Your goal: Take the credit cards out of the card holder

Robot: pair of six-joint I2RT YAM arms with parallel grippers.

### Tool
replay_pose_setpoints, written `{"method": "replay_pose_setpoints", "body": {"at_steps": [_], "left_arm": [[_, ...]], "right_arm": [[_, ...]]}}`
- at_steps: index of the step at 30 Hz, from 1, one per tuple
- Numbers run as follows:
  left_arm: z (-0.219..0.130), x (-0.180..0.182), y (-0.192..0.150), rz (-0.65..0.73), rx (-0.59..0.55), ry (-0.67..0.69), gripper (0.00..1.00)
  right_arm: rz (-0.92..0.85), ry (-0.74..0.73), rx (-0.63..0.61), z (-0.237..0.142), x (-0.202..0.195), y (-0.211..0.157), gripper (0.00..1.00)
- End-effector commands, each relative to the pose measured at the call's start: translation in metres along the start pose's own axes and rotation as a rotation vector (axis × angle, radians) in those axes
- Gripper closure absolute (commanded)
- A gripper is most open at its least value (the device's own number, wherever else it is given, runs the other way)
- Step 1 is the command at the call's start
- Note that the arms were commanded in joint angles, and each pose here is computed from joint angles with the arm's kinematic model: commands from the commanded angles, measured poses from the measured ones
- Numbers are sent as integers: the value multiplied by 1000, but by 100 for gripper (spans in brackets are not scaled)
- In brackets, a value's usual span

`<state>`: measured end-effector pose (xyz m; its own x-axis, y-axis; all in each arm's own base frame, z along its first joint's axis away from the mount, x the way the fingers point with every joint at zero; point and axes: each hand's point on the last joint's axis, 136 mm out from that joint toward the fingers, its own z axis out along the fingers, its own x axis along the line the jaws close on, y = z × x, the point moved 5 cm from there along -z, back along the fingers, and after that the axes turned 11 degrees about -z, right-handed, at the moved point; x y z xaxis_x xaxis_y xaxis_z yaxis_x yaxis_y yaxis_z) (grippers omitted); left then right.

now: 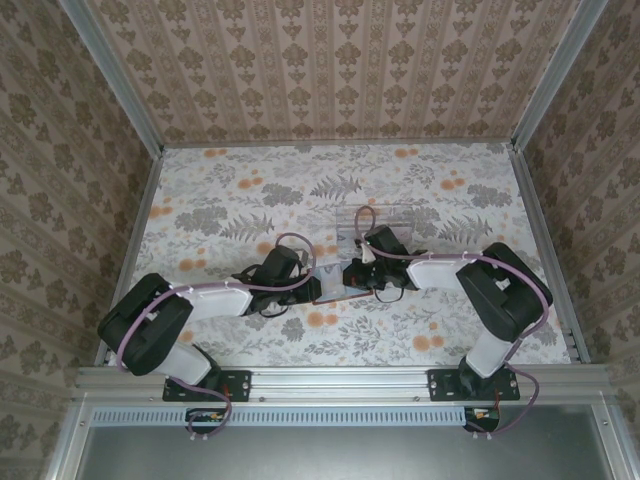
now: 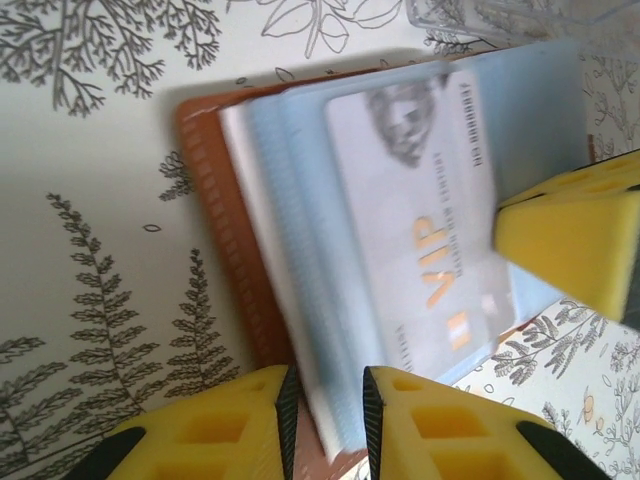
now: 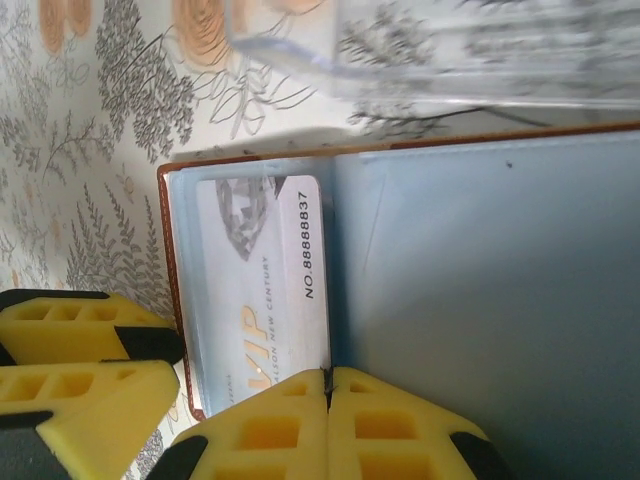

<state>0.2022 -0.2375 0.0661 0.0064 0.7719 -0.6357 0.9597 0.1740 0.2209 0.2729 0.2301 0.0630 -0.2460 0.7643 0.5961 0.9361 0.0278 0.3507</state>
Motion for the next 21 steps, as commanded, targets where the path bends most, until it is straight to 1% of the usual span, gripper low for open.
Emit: {"method": "replay_pose_setpoints", "body": {"at_steps": [1,4,8,15,16,19,21], "left_arm": [[1,6,-2,-18,18,16,74],[1,5,-2,-18,19,14,74],[-1,0,0,-12,16,-2,74],[-10,-30,15,44,-7,-46,74],[-10,-34,18,52,-11,-50,76],[-4,-42,23,63,-5,-54,88],[4,-44,24,64,9,-51,90]], "right_arm": [[34,5,-17,-11,-8,0,100],[47,4,-29,-17,-13,-1,100],[40,29,-26,-19,-11,-2,100],[45,38,-13,-14,-12,-5,100],[45,39,-12,-13,-11,-6,100],[40,39,-12,-12,-10,-6,100],[41,36,-9,-10,-10,-6,100]]}}
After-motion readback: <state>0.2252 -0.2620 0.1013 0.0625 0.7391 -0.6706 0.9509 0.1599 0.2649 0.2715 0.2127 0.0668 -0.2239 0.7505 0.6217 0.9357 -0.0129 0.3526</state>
